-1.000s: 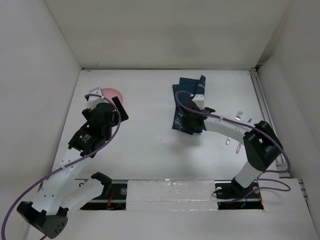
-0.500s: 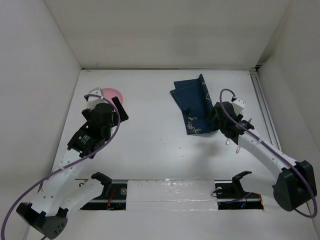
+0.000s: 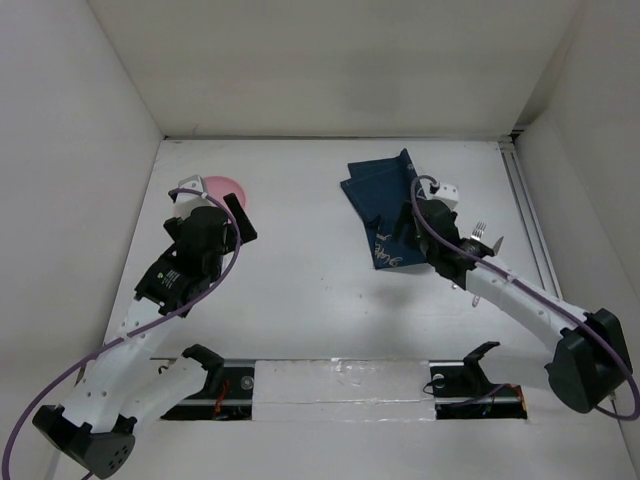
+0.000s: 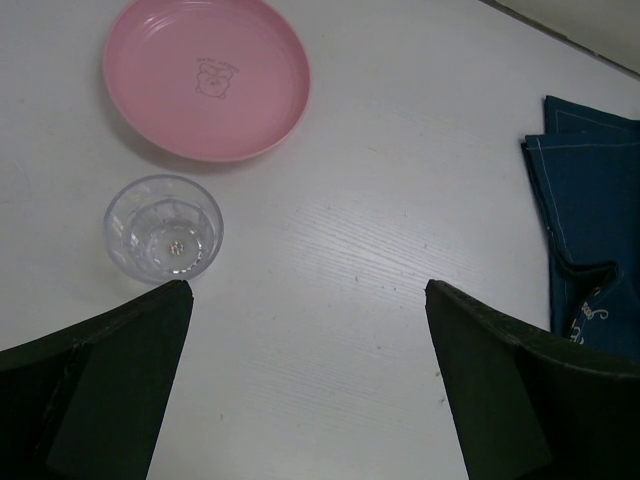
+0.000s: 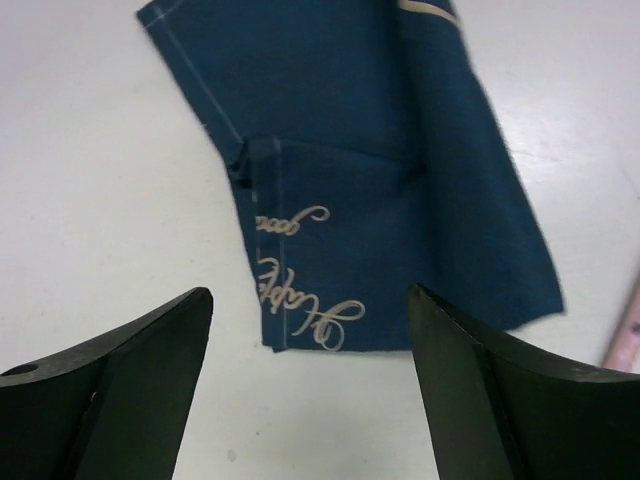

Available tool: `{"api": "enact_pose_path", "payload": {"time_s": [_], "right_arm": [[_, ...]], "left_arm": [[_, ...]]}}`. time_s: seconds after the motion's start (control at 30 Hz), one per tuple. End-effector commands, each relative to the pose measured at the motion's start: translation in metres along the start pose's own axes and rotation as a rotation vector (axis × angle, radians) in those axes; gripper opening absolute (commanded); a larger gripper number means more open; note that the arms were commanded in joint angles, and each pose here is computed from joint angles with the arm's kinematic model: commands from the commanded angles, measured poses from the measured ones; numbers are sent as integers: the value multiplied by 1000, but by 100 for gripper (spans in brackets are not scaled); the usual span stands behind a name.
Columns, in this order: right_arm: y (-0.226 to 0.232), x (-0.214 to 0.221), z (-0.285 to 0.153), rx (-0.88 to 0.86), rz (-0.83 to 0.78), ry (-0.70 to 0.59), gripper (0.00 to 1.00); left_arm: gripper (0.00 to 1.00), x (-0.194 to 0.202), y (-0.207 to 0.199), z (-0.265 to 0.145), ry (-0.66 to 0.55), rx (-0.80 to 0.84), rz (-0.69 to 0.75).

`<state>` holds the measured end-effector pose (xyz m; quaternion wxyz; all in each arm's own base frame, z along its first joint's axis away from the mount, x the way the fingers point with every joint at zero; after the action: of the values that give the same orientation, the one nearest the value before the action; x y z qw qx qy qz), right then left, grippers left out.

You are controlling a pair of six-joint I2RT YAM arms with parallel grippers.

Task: Set the dinner table for one person

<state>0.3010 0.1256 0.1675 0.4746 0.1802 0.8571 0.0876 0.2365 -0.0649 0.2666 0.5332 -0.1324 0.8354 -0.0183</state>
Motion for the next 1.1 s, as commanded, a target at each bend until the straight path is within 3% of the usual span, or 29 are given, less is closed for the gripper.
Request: {"api": "enact_pose_path", "payload": {"time_s": [0.0,0.1,0.27,0.53,0.77,0.8,1.0,1.07], "right_arm": [[42,-21,6,-155,-90,-43,83],[56,-4,31,-134,-211,67,81],[61,37,82,-96,-261,227,69],[63,40,115,-1,-251,195,68],[55,47,127,83,-267,184,53],[57,46,129,81,-266,182,46],[53,55,134,118,-282,188,43],[52,59,135,133,-295,183,37]], "left_arm": [[100,-3,1,1,-20,-4,-5],[100,-3,1,1,-20,-4,-5],[100,-4,2,1,-24,-12,-5],[100,-1,0,3,-13,-8,0],[100,-1,0,3,-9,1,9],[100,-1,0,3,-9,1,9],[100,-1,0,3,-9,1,9],[100,-1,0,3,-9,1,9]]}}
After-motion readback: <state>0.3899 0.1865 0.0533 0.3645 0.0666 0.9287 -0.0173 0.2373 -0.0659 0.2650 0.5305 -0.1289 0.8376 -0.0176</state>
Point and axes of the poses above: each gripper's point midway between its finger pads, its own z axis out along the fingers, its own y axis along the line the jaws close on, x = y × z, the point moved 3 cm from there along -z, back along the fingers, and after that the axes turned 6 degrees about z, right-handed, at the moved point
